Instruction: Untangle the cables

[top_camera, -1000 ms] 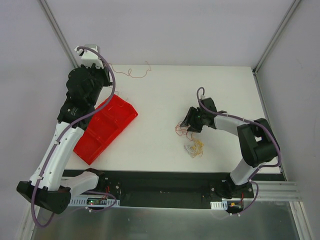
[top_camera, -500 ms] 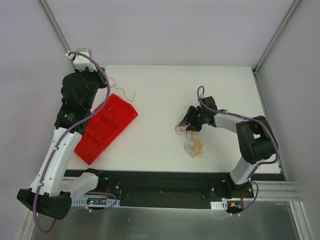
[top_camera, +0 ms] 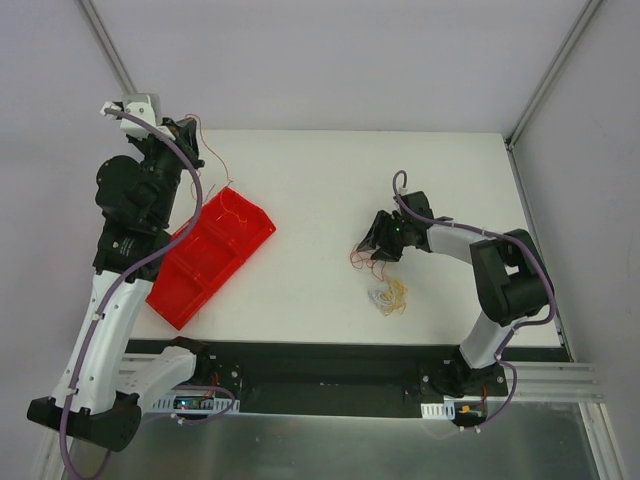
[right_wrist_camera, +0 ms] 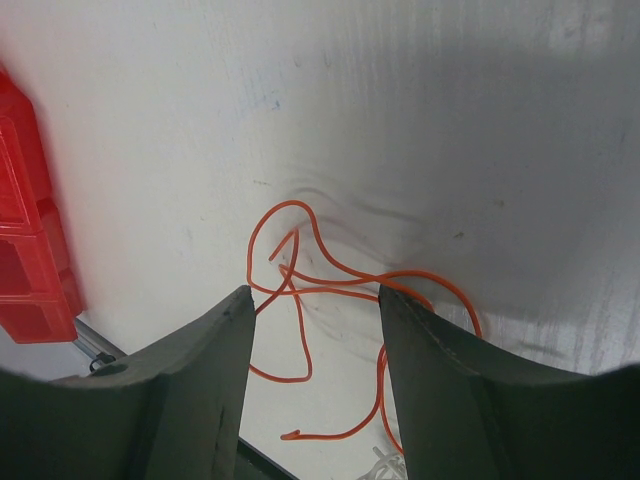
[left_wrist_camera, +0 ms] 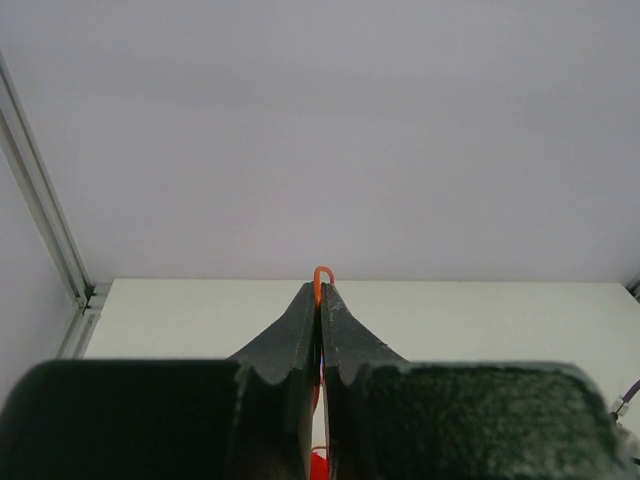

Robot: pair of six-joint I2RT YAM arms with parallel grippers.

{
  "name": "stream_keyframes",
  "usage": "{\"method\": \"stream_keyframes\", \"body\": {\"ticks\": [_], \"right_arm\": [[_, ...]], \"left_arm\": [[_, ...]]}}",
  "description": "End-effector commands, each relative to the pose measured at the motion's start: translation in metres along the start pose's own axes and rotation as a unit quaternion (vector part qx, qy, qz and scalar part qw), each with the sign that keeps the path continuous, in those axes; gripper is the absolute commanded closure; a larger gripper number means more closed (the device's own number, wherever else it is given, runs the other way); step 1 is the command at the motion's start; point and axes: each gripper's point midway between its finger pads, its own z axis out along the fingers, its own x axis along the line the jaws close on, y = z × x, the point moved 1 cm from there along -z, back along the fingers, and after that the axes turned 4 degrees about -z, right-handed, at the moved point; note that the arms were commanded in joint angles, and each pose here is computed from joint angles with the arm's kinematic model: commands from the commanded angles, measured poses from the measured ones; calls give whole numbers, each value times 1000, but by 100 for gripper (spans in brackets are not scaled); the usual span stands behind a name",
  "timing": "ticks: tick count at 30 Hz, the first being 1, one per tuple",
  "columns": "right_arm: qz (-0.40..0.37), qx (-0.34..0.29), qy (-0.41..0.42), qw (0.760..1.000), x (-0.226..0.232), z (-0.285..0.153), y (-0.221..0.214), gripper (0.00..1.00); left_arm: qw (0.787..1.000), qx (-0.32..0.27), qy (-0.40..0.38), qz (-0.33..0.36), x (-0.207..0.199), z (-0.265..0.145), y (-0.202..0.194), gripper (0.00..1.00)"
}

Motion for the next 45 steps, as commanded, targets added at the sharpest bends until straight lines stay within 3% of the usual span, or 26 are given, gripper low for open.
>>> {"method": "stream_keyframes", "body": {"ticks": [1,18,29,38,45], "right_arm": [[-2,13,-18,1000,-11,3,-6,44],[-1,14,-13,1000,-11,3,-6,43],[1,13,-11,1000,-13,1,-6,43],[0,9,-10,1000,-14,-1,-7,43],[0,7,-14,1000,-17,-3,-7,43]], "left_arm": [[1000,-10,9,9,5,5,-3,100],[995,56,78,9,52,33,-88,100],[980,153,123,-33,78,51,-180,100],[950,235,187,-79,101,58,-266,100],[908,288,274,-135,126,43,-314,100]]}}
